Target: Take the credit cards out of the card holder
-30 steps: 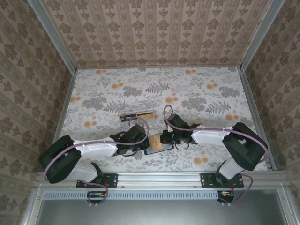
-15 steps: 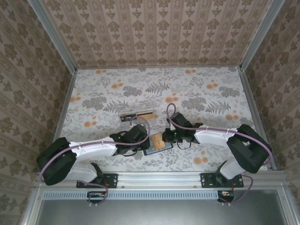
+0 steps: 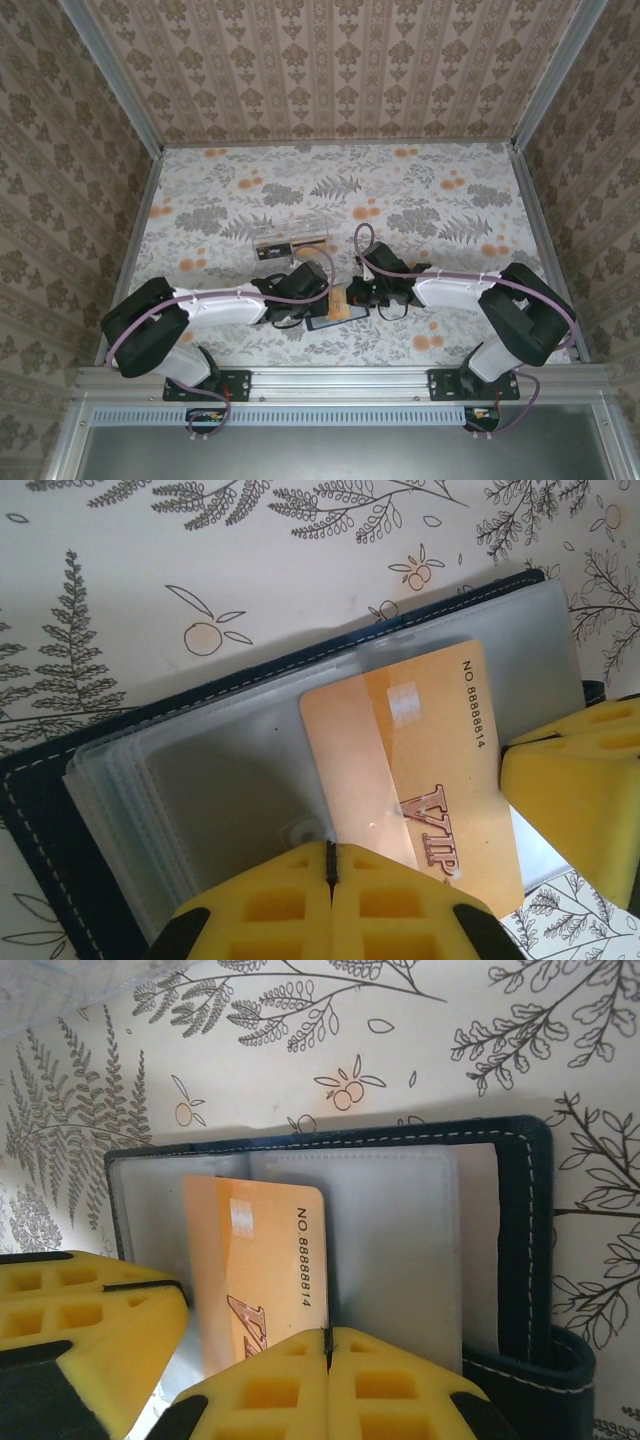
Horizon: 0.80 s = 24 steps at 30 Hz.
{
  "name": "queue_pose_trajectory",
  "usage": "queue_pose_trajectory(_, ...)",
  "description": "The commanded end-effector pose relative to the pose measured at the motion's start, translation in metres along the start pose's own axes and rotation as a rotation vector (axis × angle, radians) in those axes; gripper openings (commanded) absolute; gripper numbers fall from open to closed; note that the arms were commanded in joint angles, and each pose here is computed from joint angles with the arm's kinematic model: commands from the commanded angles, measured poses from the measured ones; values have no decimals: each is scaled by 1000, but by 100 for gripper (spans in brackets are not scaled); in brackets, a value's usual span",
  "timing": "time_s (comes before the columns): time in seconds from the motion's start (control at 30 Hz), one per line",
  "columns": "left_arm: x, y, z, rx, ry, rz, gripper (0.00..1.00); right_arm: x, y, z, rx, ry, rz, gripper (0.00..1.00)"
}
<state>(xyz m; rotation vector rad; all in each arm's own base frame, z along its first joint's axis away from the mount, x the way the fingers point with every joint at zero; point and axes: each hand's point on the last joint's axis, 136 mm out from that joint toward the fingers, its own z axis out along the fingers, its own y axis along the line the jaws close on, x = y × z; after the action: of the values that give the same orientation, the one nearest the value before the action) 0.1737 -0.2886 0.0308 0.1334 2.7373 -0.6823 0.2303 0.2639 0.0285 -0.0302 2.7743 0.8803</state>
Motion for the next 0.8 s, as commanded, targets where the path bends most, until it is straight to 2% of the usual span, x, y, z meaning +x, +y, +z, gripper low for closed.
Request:
queue_pose_trajectory(0.0,9,6,4,-36,39,3,0,8,-2,7,-19,31,-5,7)
queue_pose_trajectory(0.07,10,7,4,-42,41,5,0,9,0,8,-32,35,0,15)
queue_pose_trajectory(0.2,11,10,4,-52,44,2,0,9,2,10,-49,39,6,22)
queue_pose_trajectory(0.37,15,10,6,-51,53,3,0,10,6,12,-75,47,18,22)
queue_pose_trajectory(0.43,16,10,6,-52,54,5,0,9,7,13,-81,48,20,21)
queue_pose_trajectory(0.5,15,10,6,-51,52,6,0,9,6,12,-77,46,23,11)
queue_pose_trajectory(0.57,14,10,4,-50,46,6,0,7,3,9,-69,36,31,7)
queue_pose_trajectory(0.7,14,13,1,-60,37,6,0,2,-11,-2,-38,0,51,0)
queue_pose_trajectory(0.77,14,15,1,-63,37,4,0,-1,-17,-10,-31,-15,60,0)
